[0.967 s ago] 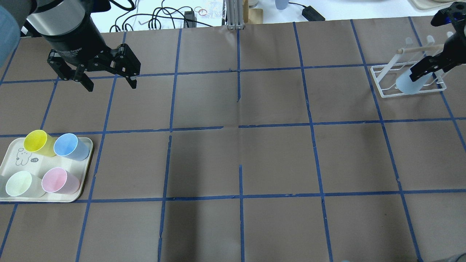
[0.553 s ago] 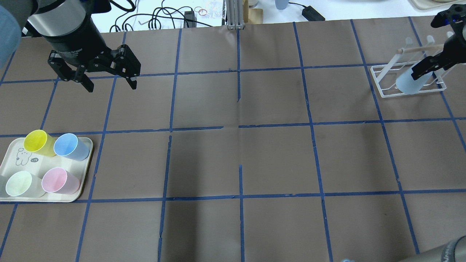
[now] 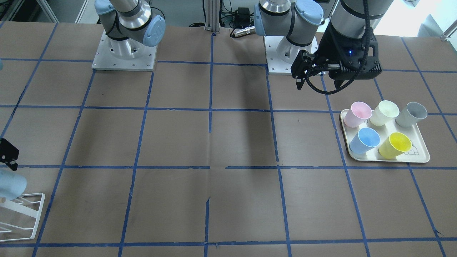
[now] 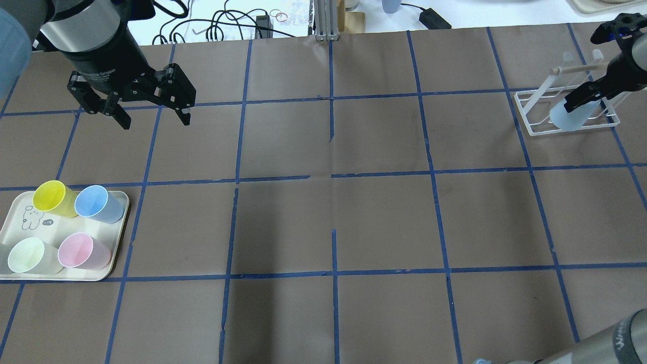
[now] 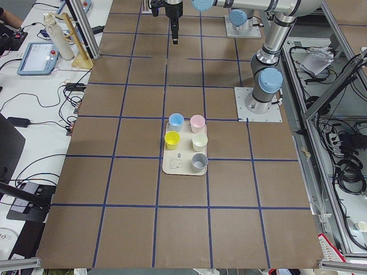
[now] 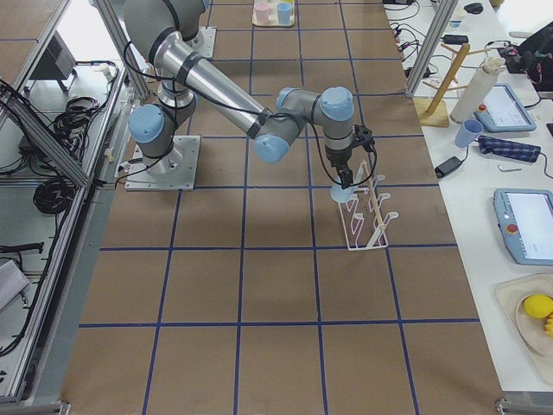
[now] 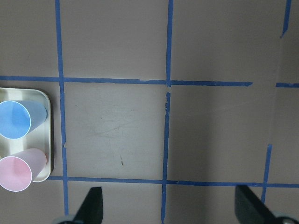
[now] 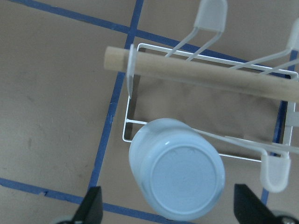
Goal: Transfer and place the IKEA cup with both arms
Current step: 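Lower the right gripper and close it on the light blue cup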
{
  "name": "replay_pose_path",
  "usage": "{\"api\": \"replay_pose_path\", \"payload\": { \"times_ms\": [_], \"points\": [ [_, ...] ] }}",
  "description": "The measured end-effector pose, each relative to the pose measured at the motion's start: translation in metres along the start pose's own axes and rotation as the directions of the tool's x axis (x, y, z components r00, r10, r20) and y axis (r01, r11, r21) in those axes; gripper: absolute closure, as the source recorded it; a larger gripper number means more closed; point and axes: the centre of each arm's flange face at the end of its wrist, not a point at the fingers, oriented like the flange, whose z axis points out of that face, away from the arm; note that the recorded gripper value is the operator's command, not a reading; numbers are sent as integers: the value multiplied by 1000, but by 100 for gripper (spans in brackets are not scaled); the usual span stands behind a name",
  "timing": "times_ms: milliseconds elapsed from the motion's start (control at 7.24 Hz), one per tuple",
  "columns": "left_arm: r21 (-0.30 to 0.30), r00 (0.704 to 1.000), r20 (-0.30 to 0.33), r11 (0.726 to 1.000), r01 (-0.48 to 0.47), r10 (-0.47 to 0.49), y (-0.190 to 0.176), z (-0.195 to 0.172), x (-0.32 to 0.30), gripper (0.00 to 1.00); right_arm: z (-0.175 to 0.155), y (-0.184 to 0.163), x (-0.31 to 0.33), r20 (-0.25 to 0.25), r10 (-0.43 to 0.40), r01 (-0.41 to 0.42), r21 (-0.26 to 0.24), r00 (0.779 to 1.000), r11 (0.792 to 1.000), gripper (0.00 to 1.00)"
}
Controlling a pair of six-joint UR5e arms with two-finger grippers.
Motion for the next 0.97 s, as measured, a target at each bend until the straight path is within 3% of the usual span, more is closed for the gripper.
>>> {"api": "replay_pose_path", "payload": {
  "times_ms": [691,967],
  "points": [
    [0,1000,0,1000,0,0,0,0,0,0,19,-6,3,7,-6,6,33,1000,999,0],
    [-1,1000,0,1000,1,-1,1,1,0,0,20,-6,4,4,-6,6,31,1000,999,10]
  ]
}}
